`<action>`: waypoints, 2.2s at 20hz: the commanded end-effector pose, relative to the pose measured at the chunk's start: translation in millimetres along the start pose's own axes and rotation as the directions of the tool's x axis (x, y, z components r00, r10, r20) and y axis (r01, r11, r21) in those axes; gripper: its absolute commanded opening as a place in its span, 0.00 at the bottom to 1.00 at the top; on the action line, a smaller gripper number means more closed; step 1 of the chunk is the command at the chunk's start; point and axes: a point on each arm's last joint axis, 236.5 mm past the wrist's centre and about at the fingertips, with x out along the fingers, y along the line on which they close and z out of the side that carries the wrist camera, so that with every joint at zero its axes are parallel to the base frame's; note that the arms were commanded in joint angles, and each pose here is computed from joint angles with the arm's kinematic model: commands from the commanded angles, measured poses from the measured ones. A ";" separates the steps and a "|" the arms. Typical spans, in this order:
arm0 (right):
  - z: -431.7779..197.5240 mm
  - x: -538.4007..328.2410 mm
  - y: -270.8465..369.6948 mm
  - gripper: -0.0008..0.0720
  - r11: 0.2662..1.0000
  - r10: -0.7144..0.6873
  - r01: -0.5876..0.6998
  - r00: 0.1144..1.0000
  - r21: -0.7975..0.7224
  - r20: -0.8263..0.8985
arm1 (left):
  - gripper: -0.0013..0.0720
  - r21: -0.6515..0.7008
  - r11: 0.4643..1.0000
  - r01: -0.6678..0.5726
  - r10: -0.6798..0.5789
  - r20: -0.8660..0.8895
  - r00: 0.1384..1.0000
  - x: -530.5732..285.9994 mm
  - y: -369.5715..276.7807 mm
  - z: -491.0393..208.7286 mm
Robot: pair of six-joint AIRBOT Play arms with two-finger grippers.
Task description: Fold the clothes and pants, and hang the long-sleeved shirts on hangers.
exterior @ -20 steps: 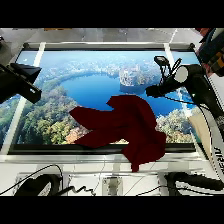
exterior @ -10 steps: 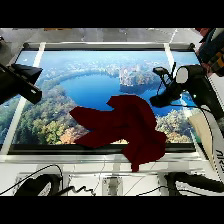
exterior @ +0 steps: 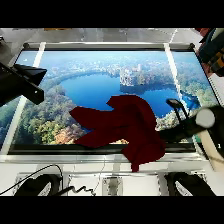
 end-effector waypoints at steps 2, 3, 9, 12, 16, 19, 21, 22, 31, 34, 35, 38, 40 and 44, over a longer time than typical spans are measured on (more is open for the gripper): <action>-33.6 30.7 -13.1 0.89 0.962 -0.002 -0.016 0.998 0.272 0.067 | 0.05 -0.053 0.997 0.047 -0.045 0.036 0.998 -0.6 -10.8 8.5; -36.8 36.3 -16.0 0.94 0.961 -0.009 -0.006 0.998 0.276 0.055 | 0.12 -0.054 0.997 0.053 -0.051 0.032 0.998 -0.7 -12.3 7.5; -46.8 63.0 -41.7 0.69 0.914 -0.104 0.116 0.993 0.388 -0.052 | 0.59 -0.053 0.996 0.066 -0.066 0.015 0.998 -0.7 -15.6 3.4; -43.3 81.2 -43.5 0.68 0.898 -0.104 0.137 0.989 0.418 -0.100 | 0.59 -0.053 0.996 0.073 -0.073 0.007 0.997 -0.8 -17.3 1.5; -50.0 109.2 -43.7 0.56 0.880 -0.093 0.194 0.966 0.433 -0.242 | 0.59 -0.053 0.996 0.073 -0.073 0.007 0.997 -0.8 -17.3 1.4; -51.4 127.8 -31.8 0.56 0.867 -0.034 0.180 0.951 0.465 -0.307 | 0.59 -0.053 0.996 0.073 -0.073 0.007 0.997 -0.8 -17.3 1.4; -56.4 135.5 -31.4 0.56 0.860 -0.025 0.201 0.935 0.469 -0.354 | 0.59 -0.053 0.996 0.073 -0.073 0.007 0.997 -0.8 -17.3 1.4; -56.4 138.8 -30.7 0.51 0.857 -0.020 0.203 0.932 0.473 -0.363 | 0.59 -0.053 0.996 0.073 -0.073 0.007 0.997 -0.8 -17.3 1.5; 3.1 149.7 -32.5 0.02 0.878 -0.035 0.098 0.989 0.469 -0.141 | 0.52 -0.054 0.996 0.072 -0.072 0.006 0.997 -0.5 -17.0 1.3; 76.9 106.9 -41.6 0.02 0.938 -0.122 0.093 0.990 0.333 0.066 | 0.04 -0.052 0.996 0.068 -0.069 -0.012 0.998 4.9 -14.5 -3.6; 109.5 80.5 -47.7 0.02 0.947 -0.170 0.115 0.971 0.301 0.167 | 0.04 -0.057 0.996 0.066 -0.067 -0.019 0.998 8.5 -12.8 -6.0; 185.4 -8.7 -58.7 0.02 0.950 -0.276 0.179 0.862 0.254 0.426 | 0.04 -0.188 0.982 0.007 -0.021 -0.073 0.997 23.2 8.2 -23.7; 204.8 -48.5 -67.1 0.02 0.939 -0.331 0.228 0.800 0.256 0.500 | 0.04 -0.229 0.971 -0.060 0.018 -0.179 0.984 35.8 29.8 -56.0; 177.6 -47.4 -109.5 0.02 0.908 -0.408 0.328 0.833 0.259 0.375 | 0.04 -0.352 0.931 -0.099 -0.069 -0.436 0.897 60.5 45.2 -147.6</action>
